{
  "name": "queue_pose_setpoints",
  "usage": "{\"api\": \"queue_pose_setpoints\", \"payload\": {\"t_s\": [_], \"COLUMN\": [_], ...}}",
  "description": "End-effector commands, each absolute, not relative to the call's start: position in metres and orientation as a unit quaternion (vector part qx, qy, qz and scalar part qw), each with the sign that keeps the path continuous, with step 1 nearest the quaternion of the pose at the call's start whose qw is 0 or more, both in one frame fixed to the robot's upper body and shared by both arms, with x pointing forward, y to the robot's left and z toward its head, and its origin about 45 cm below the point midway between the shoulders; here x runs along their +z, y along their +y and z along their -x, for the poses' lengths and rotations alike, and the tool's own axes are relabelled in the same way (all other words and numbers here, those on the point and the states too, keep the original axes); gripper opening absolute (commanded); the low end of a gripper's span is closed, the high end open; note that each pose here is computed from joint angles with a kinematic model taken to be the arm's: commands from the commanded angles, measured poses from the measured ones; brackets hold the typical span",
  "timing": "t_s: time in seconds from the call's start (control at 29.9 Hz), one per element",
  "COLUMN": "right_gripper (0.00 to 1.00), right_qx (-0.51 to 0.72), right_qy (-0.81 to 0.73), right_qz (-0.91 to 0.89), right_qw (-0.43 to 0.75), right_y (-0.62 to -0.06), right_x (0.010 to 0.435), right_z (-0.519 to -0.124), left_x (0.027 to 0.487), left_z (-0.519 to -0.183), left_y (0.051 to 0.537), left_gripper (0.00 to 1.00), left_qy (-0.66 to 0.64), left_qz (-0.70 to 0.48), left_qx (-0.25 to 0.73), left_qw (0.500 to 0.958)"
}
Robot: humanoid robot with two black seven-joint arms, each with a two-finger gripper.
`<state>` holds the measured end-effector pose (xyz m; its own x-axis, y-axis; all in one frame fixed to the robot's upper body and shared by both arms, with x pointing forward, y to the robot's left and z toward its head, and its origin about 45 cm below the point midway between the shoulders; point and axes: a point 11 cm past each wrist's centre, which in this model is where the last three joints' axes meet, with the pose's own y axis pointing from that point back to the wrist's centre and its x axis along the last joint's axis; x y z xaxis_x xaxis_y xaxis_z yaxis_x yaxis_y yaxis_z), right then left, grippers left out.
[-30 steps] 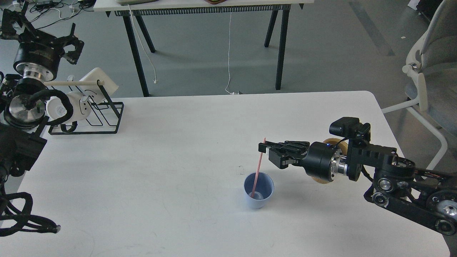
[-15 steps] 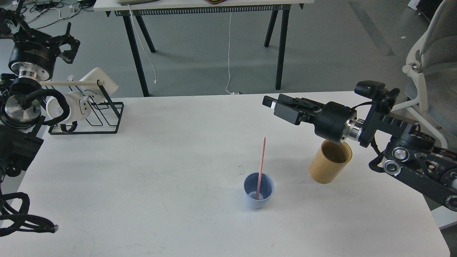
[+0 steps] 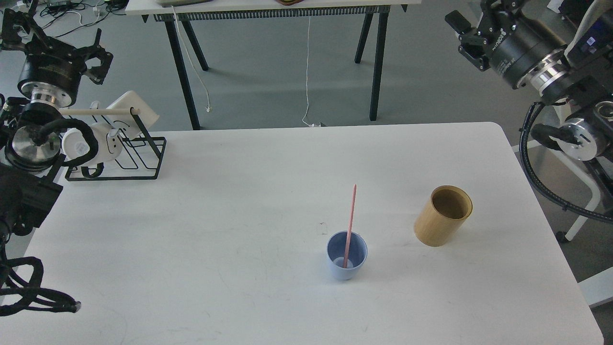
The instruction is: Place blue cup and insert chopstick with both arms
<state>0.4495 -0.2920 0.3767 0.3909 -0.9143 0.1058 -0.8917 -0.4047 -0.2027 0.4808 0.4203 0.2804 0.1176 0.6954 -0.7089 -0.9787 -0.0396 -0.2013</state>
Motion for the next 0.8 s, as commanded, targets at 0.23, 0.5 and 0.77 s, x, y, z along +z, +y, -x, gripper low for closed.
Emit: {"api": "queue_pose_setpoints", "payload": {"t_s": [0.23,0.5,0.77], "right_gripper": [1.0,1.0,1.0], "right_qx": [0.133,0.224,0.228], "right_qy": [0.573,0.57,0.562], "right_qz": [0.776,0.735,0.74], "right_qw": [0.227,0.29,0.29], "right_y": [-0.331,-0.329,-0.317], "right_x": [0.343,0.309,0.31], "right_z": [-0.494,-0.511,-0.513], "left_x": [0.282,0.283,0.283], "left_z": [-0.486,-0.485,-0.485], "left_y": [0.408,0.411,0.409], "left_gripper": [1.0,1.0,1.0], "left_qy": [0.209,0.207,0.207], "left_qz": [0.349,0.349,0.35], "left_qx": [0.623,0.624,0.623], "left_qw": [0.668,0.668,0.668]}}
